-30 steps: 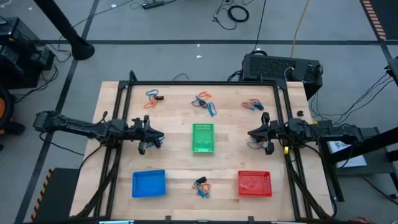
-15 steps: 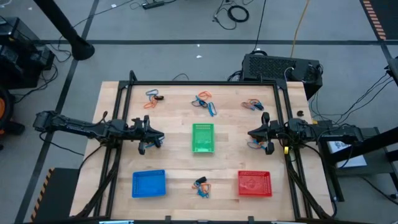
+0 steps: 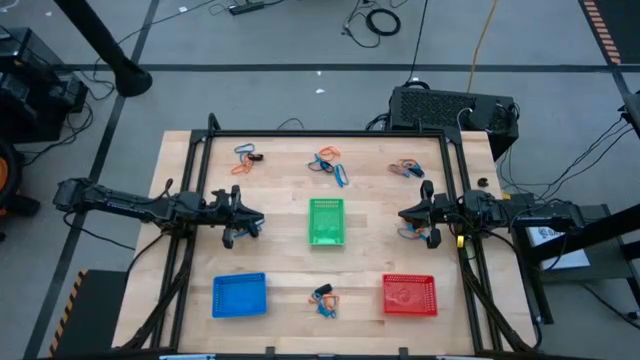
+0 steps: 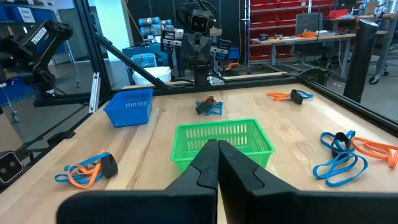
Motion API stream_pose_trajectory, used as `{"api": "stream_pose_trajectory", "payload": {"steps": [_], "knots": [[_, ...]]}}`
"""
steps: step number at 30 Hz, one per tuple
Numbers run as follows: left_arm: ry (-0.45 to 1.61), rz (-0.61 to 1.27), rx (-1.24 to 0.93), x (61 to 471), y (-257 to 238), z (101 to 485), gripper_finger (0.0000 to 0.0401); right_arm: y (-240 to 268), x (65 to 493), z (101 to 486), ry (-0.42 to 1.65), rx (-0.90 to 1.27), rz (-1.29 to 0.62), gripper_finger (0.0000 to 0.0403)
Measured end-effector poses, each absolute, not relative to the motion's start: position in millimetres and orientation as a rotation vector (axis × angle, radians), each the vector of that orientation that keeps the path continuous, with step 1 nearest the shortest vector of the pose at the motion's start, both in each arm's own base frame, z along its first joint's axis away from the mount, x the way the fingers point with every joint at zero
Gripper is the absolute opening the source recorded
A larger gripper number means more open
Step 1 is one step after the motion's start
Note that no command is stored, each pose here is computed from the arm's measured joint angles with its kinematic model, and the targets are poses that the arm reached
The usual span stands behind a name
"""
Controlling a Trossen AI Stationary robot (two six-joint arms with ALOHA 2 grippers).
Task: Sort rubber bands into baskets
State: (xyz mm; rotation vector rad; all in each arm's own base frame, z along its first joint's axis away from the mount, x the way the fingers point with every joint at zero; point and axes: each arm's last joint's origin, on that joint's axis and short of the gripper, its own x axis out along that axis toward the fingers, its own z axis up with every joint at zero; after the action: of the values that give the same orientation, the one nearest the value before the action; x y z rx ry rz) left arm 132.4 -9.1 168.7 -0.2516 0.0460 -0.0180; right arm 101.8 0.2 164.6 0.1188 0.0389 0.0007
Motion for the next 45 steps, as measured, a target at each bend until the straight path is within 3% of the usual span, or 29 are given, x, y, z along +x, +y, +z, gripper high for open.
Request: {"api": "stream_pose_trajectory", "payload": {"steps": [31, 39, 45], "knots": [[0.043, -0.005, -0.227, 132, -9, 169, 0.0022, 0, 102, 165, 0.039, 0.119, 0.001, 0.0000], [-0.148, 0.099, -0.167, 131, -5, 187, 0.0022, 0, 102, 165, 0.036, 0.168, 0.000, 0.0000], [-0.147, 0.127, -0.167, 131, -4, 186, 0.0022, 0, 102, 172, -0.040, 0.172, 0.006, 0.0000]]}}
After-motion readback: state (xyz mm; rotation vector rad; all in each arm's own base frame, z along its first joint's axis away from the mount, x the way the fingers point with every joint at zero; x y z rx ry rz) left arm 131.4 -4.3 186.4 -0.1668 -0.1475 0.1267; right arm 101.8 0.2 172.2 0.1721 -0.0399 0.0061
